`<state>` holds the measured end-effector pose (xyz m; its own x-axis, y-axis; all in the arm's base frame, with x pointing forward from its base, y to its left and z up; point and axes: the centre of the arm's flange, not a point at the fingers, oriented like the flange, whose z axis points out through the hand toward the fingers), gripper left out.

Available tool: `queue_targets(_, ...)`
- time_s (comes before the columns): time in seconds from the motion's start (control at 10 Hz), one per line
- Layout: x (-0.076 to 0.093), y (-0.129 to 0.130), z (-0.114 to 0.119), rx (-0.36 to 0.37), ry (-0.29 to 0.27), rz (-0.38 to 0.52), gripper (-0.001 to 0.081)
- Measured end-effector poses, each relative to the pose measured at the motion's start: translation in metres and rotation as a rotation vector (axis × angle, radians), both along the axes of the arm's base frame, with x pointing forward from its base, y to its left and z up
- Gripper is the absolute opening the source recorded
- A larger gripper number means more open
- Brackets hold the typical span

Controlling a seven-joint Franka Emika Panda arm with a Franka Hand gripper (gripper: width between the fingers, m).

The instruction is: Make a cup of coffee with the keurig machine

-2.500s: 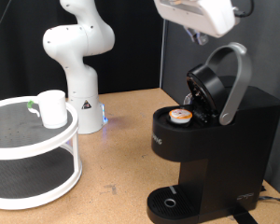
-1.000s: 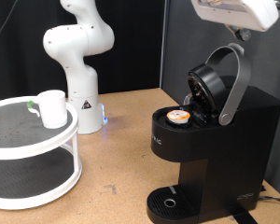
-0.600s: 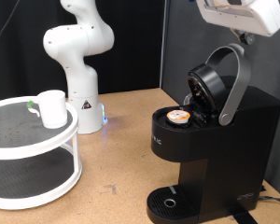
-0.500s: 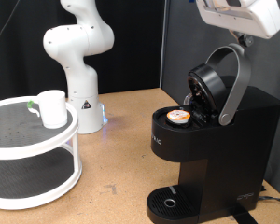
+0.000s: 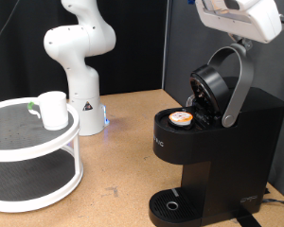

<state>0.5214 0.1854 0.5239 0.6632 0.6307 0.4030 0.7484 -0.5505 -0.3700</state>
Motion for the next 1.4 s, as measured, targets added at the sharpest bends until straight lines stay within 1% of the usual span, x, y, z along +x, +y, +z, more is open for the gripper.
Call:
queue_targets(0.2,-0.002,-0.013,0.004,-0.007,0.008,0.008,0.0)
queue_targets(0.3,-0.003,-0.022,0.007,-0.024,0.013,0.015,0.0)
queue_targets(0.6,-0.004,-0.053,0.012,-0.106,0.039,0.025,0.0)
queue_targets(0.8,-0.002,-0.072,0.01,-0.145,0.05,0.008,0.0)
queue_targets(1.0,0.0,-0.09,0.003,-0.211,0.063,-0.024,0.0)
queue_targets(1.3,0.002,-0.105,-0.006,-0.302,0.079,-0.056,0.0)
queue_targets(1.4,0.003,-0.108,-0.008,-0.321,0.081,-0.057,0.0)
